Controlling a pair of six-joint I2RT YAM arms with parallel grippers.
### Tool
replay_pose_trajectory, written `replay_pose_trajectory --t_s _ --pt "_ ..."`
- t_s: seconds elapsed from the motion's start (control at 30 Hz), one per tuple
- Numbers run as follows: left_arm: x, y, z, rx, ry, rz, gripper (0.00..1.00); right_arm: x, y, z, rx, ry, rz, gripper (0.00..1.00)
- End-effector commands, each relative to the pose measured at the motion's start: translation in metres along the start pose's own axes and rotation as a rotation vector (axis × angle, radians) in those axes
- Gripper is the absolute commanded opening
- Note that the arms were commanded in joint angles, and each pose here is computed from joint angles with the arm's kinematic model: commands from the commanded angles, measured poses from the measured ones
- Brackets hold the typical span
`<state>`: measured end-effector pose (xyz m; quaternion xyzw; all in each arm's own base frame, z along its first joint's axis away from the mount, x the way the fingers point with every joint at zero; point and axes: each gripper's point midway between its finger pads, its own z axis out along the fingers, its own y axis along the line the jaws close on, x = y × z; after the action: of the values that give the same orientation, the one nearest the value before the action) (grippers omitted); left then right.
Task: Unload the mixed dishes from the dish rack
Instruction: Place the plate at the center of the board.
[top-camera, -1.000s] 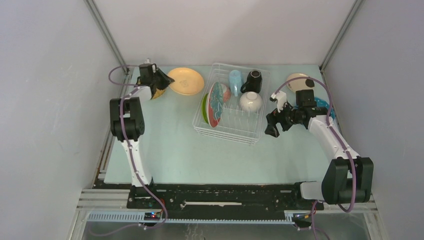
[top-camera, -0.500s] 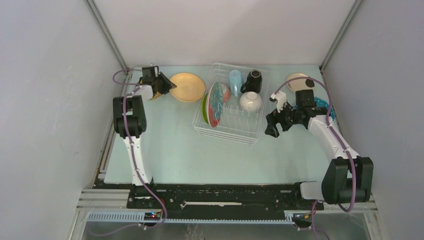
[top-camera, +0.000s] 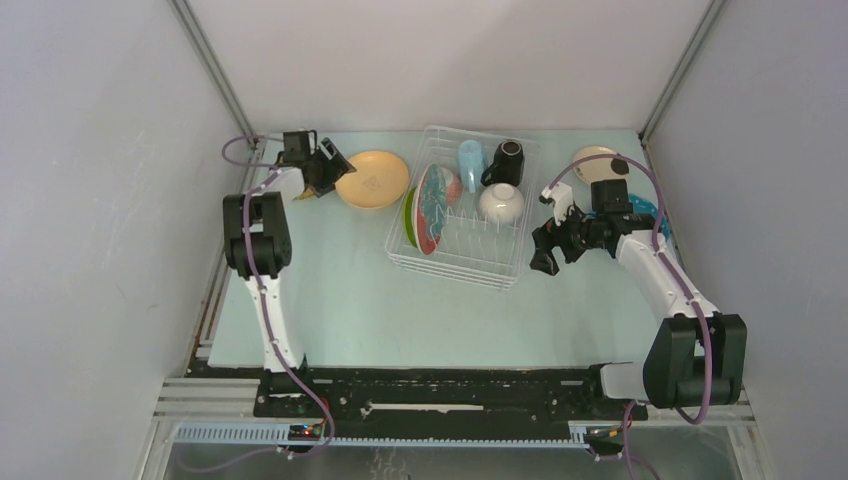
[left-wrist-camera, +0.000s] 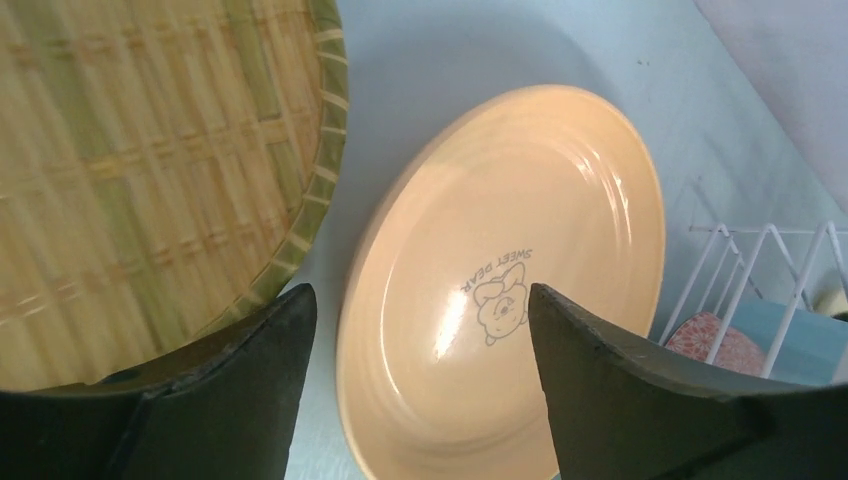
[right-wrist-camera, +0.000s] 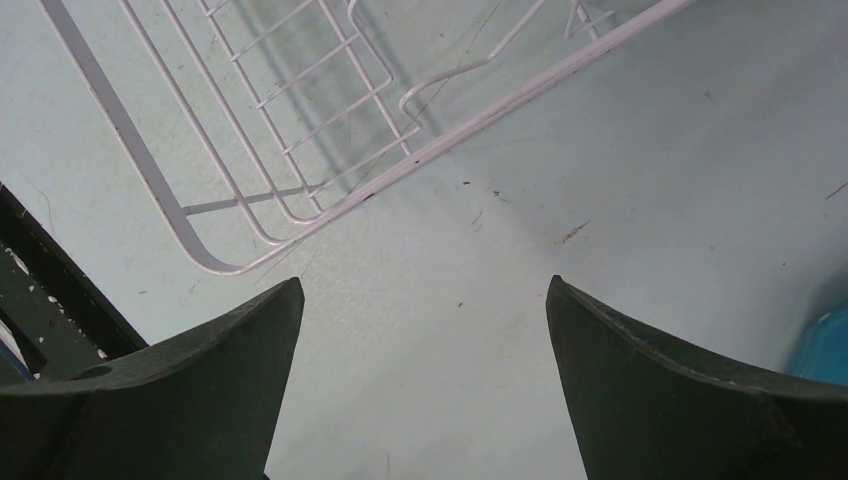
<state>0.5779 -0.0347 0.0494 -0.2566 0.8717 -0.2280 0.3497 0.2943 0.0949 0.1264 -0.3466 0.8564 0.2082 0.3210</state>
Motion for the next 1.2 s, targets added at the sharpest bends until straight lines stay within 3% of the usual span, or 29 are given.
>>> replay_pose_trajectory --t_s 0.0,0.27,0.4,0.77,0.93,1.17 --pt "-0.037 -0.017 -0.045 -0.044 -0.113 0.075 0.85 -0.019 -0.001 -0.011 0.016 -0.045 -0.049 1.0" --pt "-0.048 -0.008 -0.098 -0.124 -0.257 0.129 0.89 -0.023 0.002 -0.015 0.014 -0.067 -0.056 1.0" --pt "-0.048 -0.019 -0.142 -0.053 -0.396 0.123 0.91 -0.026 0.005 -0.018 0.013 -0.078 -0.062 1.0" --pt "-0.007 -0.014 -0.227 0.067 -0.586 0.008 1.0 -0.037 0.019 -0.033 -0.002 -0.131 -0.078 1.0" --pt "0.022 -0.012 -0.235 0.122 -0.505 -0.046 1.0 -0.041 0.026 -0.036 -0.019 -0.152 -0.082 1.0" --pt "0.054 -0.063 -0.272 0.406 -0.417 0.069 1.0 -0.047 0.037 -0.046 -0.029 -0.183 -0.109 1.0"
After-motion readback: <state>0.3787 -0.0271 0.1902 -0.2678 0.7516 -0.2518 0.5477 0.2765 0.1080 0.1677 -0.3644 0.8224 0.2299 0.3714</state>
